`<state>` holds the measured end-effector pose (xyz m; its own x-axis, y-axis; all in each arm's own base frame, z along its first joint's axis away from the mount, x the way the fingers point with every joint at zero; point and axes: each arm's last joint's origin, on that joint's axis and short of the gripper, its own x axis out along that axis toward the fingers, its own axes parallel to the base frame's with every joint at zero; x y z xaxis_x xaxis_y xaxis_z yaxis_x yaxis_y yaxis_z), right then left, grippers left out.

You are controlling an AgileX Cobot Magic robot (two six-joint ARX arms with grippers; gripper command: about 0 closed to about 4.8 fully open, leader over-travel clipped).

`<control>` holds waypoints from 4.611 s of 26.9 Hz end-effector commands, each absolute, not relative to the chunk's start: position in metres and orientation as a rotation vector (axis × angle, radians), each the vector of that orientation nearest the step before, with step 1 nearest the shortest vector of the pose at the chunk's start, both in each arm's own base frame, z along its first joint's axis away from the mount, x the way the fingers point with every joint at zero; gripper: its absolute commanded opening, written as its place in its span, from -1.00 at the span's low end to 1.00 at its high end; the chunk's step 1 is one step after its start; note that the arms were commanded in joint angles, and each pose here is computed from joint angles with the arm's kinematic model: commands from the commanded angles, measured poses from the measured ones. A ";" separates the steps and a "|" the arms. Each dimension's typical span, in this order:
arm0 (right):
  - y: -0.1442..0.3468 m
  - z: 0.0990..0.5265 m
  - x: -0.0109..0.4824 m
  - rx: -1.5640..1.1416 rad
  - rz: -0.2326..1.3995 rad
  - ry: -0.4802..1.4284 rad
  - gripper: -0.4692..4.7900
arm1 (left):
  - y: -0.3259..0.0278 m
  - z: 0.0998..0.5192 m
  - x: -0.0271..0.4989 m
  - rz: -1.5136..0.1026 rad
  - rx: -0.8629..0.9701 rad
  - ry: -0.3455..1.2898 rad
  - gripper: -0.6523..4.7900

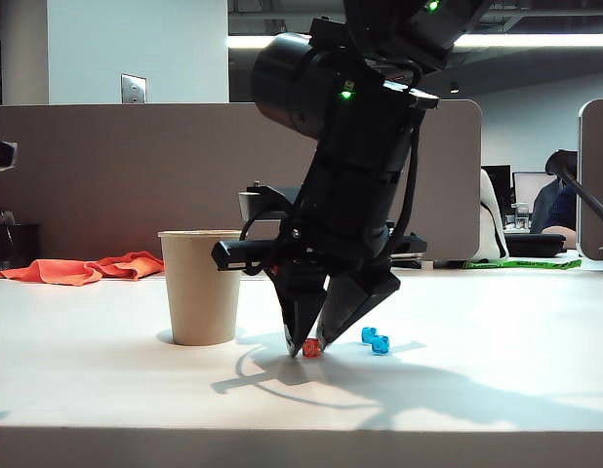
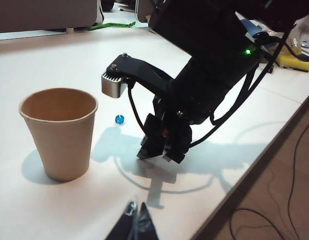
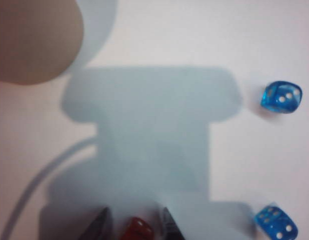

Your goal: Pick up the dice with a different color and drop it into the paper cup.

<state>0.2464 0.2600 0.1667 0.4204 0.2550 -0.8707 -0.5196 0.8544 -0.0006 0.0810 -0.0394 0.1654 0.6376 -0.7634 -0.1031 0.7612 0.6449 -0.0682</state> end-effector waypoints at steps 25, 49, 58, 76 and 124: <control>0.256 0.162 0.243 -0.324 0.480 1.080 -0.59 | -0.039 0.169 0.081 -0.877 -0.019 0.108 -0.78; 0.253 0.205 0.241 -0.247 0.502 0.909 -0.59 | -0.040 0.169 0.081 -0.880 -0.018 0.102 -0.78; 0.241 0.263 0.231 -0.123 0.557 0.703 -0.59 | -0.040 0.169 0.081 -0.880 -0.018 0.102 -0.78; 0.249 0.303 0.232 0.070 0.755 0.419 -0.59 | -0.040 0.169 0.081 -0.879 -0.018 0.102 -0.78; 0.280 0.255 0.248 0.047 0.803 0.483 -0.37 | -0.040 0.171 0.081 -0.877 -0.014 0.082 -0.78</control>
